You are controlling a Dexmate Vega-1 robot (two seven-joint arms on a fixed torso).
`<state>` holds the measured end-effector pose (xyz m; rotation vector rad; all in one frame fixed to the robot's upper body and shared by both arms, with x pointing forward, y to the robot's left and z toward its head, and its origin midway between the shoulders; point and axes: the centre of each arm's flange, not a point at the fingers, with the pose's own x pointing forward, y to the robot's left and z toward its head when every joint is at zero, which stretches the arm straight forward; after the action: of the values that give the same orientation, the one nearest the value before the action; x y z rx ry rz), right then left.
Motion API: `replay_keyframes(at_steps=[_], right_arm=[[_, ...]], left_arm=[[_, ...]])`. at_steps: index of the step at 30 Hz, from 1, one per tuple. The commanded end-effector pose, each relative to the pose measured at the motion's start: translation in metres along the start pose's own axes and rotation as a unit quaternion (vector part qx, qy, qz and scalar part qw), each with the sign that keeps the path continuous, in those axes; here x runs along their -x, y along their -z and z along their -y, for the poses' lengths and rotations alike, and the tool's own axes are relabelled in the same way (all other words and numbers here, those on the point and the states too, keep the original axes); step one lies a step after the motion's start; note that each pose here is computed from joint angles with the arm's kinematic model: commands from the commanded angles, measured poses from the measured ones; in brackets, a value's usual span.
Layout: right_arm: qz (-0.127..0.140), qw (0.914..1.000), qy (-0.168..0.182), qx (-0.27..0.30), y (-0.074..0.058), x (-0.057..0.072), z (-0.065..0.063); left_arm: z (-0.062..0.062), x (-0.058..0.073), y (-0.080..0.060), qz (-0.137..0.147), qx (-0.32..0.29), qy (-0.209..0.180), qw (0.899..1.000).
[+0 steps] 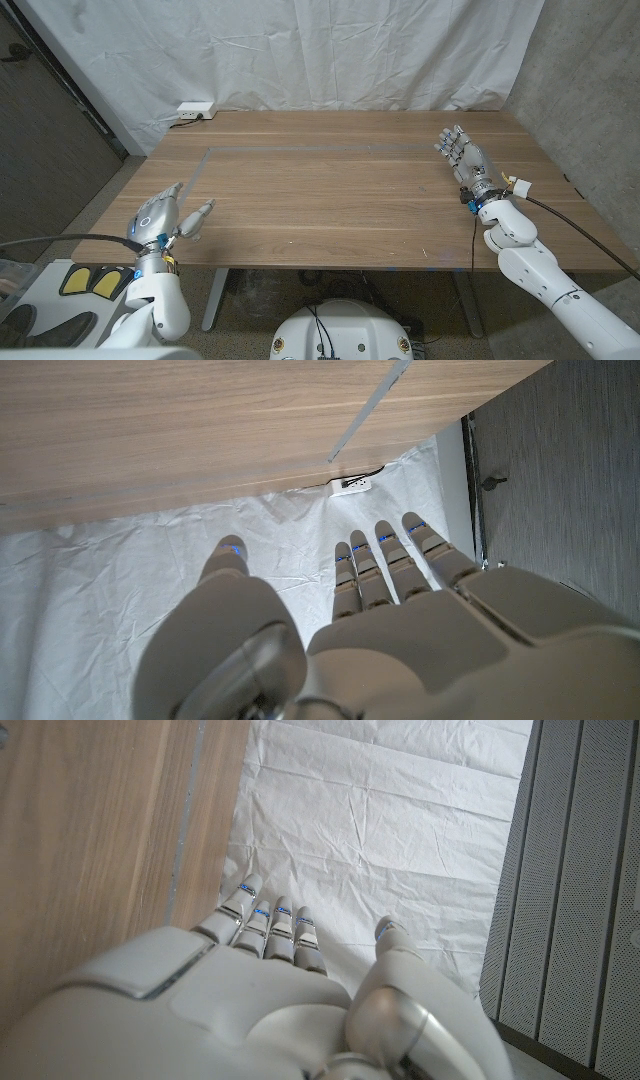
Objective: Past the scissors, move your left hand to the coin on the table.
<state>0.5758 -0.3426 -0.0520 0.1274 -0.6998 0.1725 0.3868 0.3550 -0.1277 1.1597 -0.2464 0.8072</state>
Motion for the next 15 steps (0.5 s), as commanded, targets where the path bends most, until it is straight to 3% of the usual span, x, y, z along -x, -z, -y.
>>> replay_keyframes(at_steps=[1, 15], right_arm=[[-0.001, 1.0, 0.004, 0.0, 0.001, 0.0, -0.002], [-0.004, 0.9999, 0.011, 0.002, 0.002, 0.002, -0.001]], left_arm=[[0.007, -0.019, -0.001, 0.009, -0.022, 0.01, 1.0], [0.014, -0.029, -0.001, 0.005, -0.053, 0.024, 0.998]])
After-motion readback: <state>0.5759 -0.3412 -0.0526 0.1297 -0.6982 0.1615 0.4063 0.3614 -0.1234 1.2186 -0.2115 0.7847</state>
